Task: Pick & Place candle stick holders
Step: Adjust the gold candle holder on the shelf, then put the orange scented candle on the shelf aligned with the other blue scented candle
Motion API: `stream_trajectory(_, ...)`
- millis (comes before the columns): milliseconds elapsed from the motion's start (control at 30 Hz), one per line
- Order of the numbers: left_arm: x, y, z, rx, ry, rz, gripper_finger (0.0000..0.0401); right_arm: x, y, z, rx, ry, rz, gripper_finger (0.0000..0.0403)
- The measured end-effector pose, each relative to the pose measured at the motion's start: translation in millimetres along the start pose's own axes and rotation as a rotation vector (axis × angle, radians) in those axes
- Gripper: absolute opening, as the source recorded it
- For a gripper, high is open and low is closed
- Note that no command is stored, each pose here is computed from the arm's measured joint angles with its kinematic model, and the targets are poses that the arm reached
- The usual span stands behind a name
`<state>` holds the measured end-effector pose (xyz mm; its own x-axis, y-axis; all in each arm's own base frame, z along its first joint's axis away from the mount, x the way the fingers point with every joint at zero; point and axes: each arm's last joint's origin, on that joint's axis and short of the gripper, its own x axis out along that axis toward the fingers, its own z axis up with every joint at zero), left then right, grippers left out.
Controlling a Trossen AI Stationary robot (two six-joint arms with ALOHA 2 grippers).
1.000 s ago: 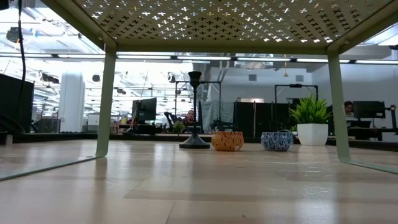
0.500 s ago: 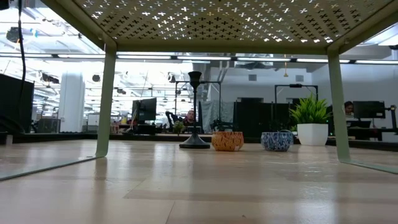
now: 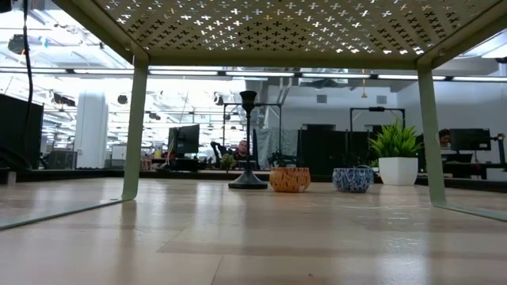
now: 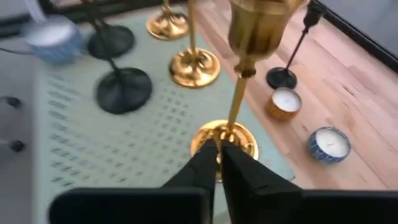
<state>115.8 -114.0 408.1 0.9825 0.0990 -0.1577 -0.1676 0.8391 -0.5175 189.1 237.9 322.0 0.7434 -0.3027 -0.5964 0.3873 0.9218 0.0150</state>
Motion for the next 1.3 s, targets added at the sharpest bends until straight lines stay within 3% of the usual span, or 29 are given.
stream_trajectory(300,0,0,0,0.016,-0.001,-0.001,0.0009,45,-10,-19,0.016,0.048,-0.062,0.0002)
stream_trajectory(533,0,0,0,0.016,-0.001,-0.001,0.0009,69,-9,-23,0.006,0.083,-0.023,0.0002)
stream_trajectory(767,0,0,0,0.023,-0.001,-0.001,0.0009,82,-15,-14,-0.028,0.093,-0.044,0.0001)
stream_trajectory(1033,0,0,0,0.023,-0.001,-0.001,0.0009,99,-12,0,-0.084,0.139,0.058,0.0001)
stream_trajectory(1167,0,0,0,0.023,-0.001,-0.001,0.0009,93,-18,5,-0.077,0.136,0.068,0.0)
stream_trajectory(1300,0,0,0,0.026,-0.002,-0.002,0.0009,70,-22,11,-0.062,0.138,0.159,0.0001)
